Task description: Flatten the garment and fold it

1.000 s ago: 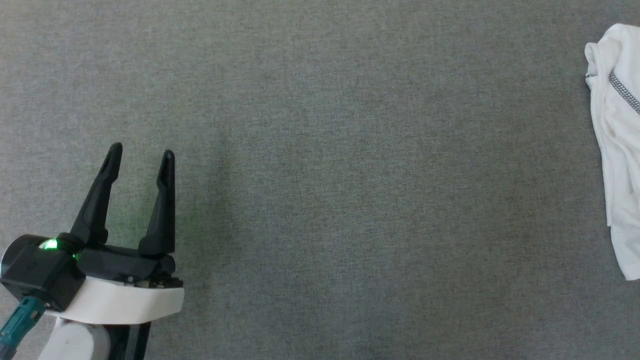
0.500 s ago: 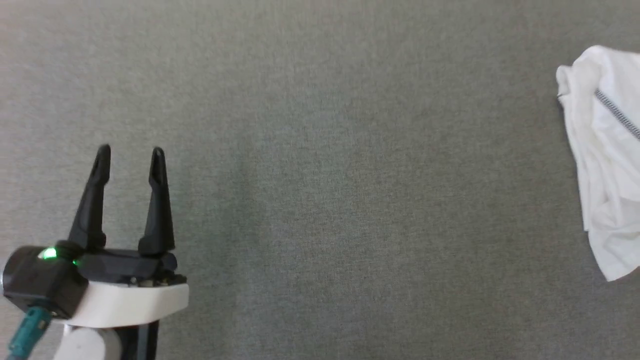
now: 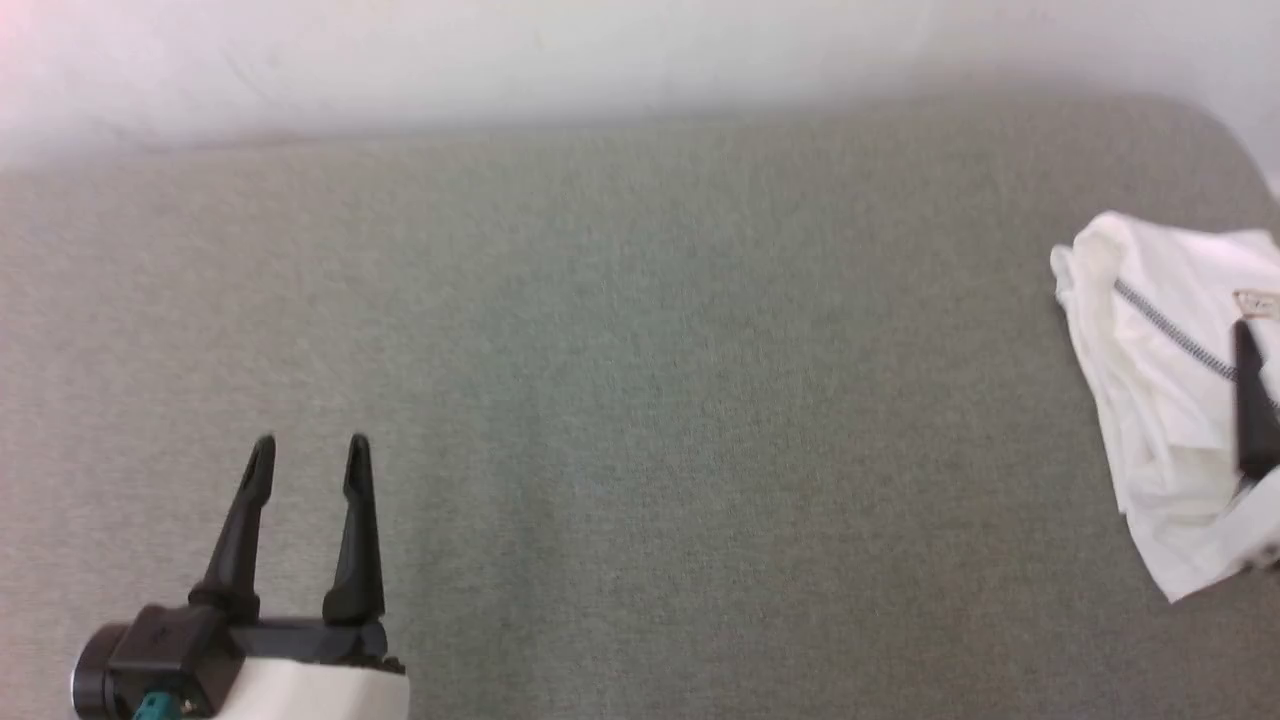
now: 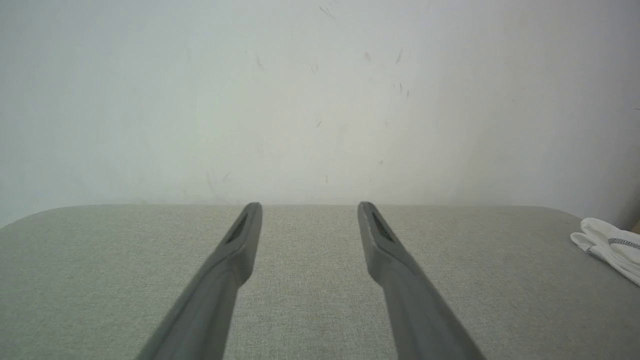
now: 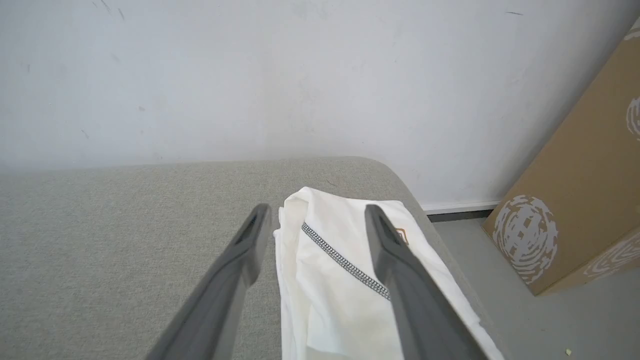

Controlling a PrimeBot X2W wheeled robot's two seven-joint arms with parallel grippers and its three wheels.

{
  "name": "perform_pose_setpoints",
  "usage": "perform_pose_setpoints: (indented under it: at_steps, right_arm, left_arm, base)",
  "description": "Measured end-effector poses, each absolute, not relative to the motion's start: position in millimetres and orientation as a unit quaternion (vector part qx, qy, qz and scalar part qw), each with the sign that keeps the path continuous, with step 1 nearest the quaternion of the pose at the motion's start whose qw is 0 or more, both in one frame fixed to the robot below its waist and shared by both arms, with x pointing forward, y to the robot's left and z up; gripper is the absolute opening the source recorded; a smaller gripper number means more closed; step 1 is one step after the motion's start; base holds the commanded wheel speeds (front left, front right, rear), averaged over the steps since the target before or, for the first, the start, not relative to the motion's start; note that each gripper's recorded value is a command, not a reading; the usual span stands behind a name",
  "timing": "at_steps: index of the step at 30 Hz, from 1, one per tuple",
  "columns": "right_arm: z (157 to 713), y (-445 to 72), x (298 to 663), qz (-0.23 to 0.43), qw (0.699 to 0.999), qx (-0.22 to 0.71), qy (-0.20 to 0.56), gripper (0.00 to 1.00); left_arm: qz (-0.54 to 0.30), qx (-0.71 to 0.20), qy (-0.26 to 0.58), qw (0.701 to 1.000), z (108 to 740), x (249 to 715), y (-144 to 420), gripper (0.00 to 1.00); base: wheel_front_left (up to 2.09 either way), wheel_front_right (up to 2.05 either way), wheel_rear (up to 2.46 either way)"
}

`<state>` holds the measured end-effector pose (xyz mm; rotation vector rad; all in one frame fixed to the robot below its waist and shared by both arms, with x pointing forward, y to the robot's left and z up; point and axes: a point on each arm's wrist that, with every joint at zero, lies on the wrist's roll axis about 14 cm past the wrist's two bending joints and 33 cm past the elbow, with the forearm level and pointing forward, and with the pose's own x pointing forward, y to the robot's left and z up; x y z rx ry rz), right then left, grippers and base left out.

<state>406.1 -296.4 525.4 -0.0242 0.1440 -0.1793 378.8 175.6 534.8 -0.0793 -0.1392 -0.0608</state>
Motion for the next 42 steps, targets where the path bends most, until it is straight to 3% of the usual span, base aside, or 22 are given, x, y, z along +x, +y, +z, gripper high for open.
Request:
perform_pose_setpoints:
  at_steps: [15, 35, 36, 42]
  right_arm:
    - [556.2, -223.4, 350.2, -0.025, 0.996, 0.012, -0.083, 1.00]
    - [517.2, -216.4, 326.0, -0.018, 0.998, 0.026, -0.057, 1.00]
    - [517.0, -216.8, 325.8, -0.018, 0.998, 0.026, -0.057, 0.00]
    - [516.6, -216.4, 325.8, -0.018, 0.998, 0.026, -0.056, 0.00]
  left_arm:
    - [0.009, -0.050, -0.084, 0.995, 544.2, 326.0, 194.7, 1.00]
    - [0.026, -0.040, -0.061, 0.997, 525.6, 299.0, 194.0, 1.00]
    - [0.028, -0.041, -0.062, 0.997, 526.1, 299.4, 194.5, 0.00]
    - [0.026, -0.042, -0.061, 0.997, 525.6, 299.5, 193.6, 0.00]
  base:
    - [0.00, 0.00, 0.00]
    - [0.00, 0.00, 0.00]
    - [0.00, 0.00, 0.00]
    - [0.00, 0.00, 0.00]
